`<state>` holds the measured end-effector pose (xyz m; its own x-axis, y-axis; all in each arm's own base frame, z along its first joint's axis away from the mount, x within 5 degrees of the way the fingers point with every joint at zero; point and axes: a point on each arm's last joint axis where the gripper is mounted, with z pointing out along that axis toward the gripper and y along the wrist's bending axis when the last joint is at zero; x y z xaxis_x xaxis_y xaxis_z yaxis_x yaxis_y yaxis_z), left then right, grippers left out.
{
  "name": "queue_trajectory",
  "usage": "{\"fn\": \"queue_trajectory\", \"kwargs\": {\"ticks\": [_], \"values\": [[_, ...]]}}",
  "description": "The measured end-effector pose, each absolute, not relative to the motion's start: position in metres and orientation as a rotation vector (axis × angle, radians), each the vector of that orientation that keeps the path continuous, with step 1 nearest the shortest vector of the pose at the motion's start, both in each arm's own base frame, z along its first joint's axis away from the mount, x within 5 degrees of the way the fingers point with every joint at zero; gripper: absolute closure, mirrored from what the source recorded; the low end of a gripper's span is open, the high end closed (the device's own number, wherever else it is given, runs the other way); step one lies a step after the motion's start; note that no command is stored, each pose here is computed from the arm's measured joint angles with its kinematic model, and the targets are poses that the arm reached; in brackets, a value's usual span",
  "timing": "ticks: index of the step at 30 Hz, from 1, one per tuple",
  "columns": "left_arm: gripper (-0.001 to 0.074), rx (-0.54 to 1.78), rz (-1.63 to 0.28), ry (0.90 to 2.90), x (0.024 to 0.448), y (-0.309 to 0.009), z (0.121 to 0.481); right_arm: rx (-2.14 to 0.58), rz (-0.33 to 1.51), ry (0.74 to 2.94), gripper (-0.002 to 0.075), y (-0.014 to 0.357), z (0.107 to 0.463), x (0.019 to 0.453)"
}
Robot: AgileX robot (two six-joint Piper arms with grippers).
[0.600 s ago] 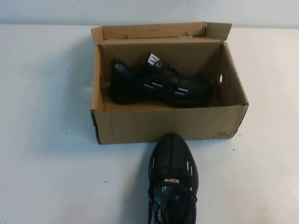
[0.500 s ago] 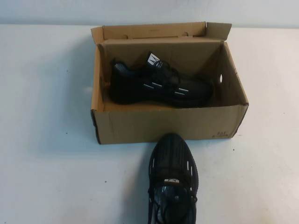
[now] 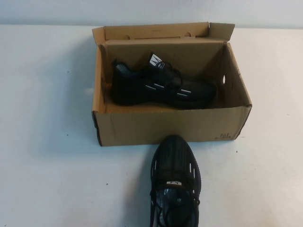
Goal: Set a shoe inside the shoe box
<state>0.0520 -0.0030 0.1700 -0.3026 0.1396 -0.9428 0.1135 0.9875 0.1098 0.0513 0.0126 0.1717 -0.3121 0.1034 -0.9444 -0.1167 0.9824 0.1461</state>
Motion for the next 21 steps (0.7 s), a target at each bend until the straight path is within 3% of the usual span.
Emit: {"fn": "queue_trajectory", "kwargs": {"ticks": [21], "values": [[0.0738,0.181,0.024,1.822,0.0535,-0.0035,0.1752,0.006,0.206,1.805,0.0742,0.0109,0.1777,0.0532]]}}
